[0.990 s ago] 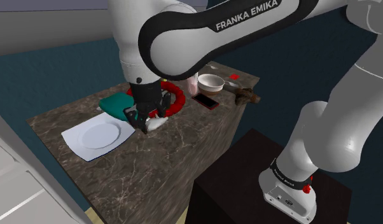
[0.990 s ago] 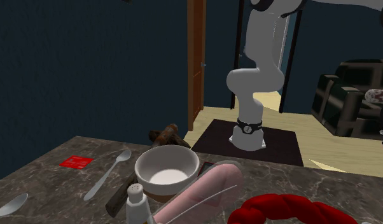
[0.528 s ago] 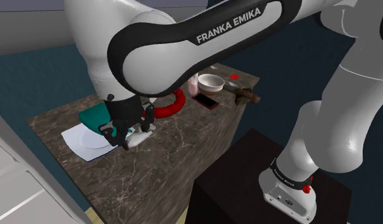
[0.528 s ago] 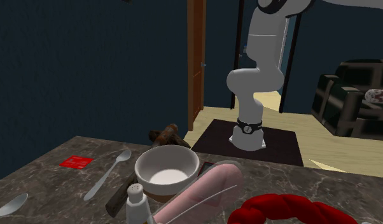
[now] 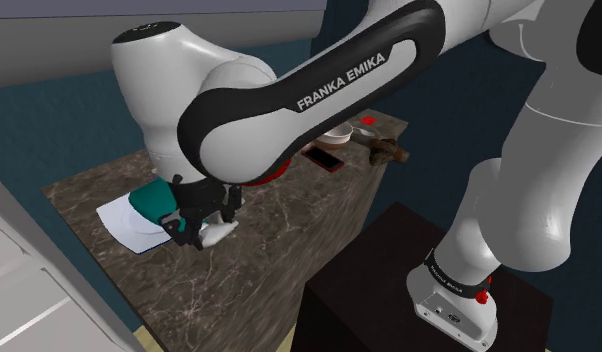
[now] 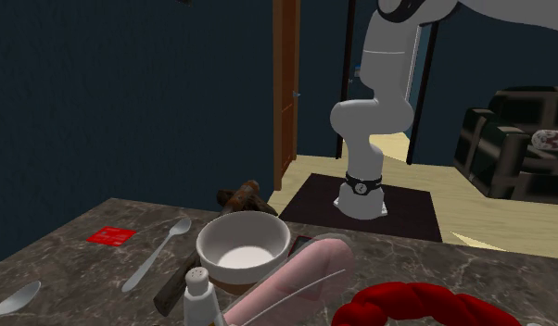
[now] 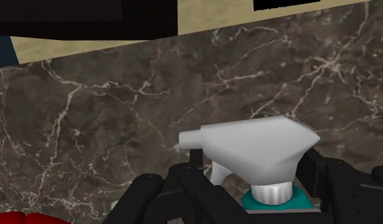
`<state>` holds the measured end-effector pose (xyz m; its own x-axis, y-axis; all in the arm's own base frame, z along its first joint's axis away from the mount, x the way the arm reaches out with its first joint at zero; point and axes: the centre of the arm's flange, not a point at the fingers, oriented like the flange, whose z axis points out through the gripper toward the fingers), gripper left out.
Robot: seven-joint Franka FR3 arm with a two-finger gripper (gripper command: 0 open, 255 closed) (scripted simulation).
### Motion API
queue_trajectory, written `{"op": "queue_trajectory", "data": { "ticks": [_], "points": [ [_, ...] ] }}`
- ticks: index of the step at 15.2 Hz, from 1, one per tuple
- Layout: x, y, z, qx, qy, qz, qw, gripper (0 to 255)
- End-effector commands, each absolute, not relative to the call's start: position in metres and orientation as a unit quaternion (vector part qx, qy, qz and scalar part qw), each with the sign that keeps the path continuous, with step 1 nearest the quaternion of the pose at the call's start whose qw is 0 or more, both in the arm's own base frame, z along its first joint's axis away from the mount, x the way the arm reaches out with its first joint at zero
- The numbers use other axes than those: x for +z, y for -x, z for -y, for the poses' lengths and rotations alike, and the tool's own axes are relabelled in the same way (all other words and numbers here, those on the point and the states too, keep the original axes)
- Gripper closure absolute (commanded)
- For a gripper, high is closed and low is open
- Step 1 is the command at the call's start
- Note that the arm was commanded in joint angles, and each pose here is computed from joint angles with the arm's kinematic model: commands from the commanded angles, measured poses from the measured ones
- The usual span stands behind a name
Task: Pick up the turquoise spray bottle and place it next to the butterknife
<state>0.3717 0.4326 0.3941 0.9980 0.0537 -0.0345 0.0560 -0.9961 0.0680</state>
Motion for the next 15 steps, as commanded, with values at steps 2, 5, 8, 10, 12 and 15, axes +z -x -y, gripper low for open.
{"op": "queue_trajectory", "data": {
  "ticks": [2, 5, 8, 10, 12, 15],
  "points": [
    [0.377, -0.371, -0.432, -0.016, -0.999, -0.028, 0.034, 255],
    [0.361, -0.371, -0.432, -0.016, -0.999, -0.028, 0.034, 255],
    [0.345, -0.371, -0.432, -0.016, -0.999, -0.028, 0.034, 255],
    [0.335, -0.371, -0.432, -0.016, -0.999, -0.028, 0.034, 255],
    [0.327, -0.371, -0.432, -0.016, -0.999, -0.028, 0.034, 255],
    [0.327, -0.371, -0.432, -0.016, -0.999, -0.028, 0.034, 255]
  ]
}}
